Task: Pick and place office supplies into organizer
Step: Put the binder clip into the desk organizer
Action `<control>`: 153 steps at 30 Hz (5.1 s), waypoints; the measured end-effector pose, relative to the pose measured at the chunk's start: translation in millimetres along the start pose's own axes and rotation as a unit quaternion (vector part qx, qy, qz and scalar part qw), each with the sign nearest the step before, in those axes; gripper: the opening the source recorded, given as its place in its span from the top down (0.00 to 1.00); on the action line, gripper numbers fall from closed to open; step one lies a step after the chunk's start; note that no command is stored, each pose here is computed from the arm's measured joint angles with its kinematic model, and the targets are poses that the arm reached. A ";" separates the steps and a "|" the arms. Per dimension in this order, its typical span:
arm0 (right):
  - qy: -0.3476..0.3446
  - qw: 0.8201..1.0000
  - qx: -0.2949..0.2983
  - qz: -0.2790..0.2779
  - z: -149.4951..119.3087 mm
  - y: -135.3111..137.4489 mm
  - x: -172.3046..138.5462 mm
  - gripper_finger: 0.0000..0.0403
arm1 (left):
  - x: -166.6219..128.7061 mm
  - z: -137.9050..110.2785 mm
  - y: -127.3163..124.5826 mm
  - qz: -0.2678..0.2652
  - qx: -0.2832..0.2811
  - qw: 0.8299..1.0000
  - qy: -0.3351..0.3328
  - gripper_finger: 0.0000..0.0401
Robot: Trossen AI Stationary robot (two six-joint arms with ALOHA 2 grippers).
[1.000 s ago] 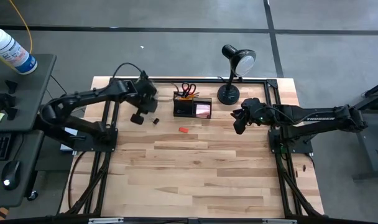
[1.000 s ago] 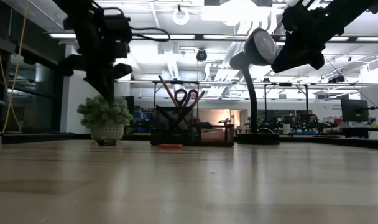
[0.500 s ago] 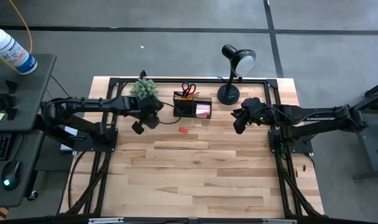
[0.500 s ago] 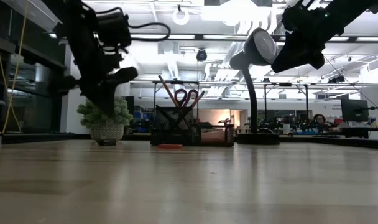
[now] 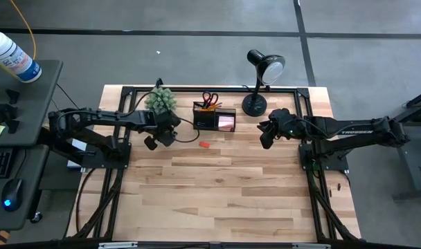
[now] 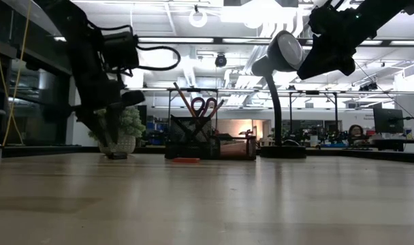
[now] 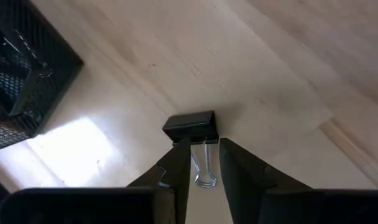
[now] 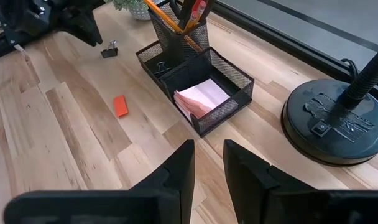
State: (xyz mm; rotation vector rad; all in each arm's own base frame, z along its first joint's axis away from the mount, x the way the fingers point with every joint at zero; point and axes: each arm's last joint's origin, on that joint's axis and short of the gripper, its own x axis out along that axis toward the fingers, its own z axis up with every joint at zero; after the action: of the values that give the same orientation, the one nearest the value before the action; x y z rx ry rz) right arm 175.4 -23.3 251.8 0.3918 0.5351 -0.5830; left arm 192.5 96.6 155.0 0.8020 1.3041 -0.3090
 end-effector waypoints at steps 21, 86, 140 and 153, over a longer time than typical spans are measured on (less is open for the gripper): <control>0.006 1.000 0.012 0.012 -0.4 1.0 -0.1 0.81 | 18.4 -1.0 -2.0 -0.043 -0.076 0.996 0.035 0.83; -0.001 1.000 0.012 -0.001 0.0 0.2 -0.1 0.81 | 32.3 -33.6 17.7 -0.104 -0.148 0.983 -0.012 0.94; -0.003 1.000 -0.015 -0.004 0.1 0.1 -0.2 0.81 | 9.8 88.9 106.9 0.133 -0.233 0.963 0.028 1.00; 0.002 1.000 -0.014 0.006 0.0 0.7 -0.3 0.81 | 21.2 90.0 112.1 0.166 -0.275 0.946 0.038 0.95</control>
State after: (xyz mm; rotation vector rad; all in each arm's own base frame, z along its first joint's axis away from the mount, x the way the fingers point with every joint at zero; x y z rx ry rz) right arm 175.7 -22.7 252.1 0.3693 0.5430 -0.5630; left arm 334.1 118.9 178.7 0.5398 1.2175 0.3505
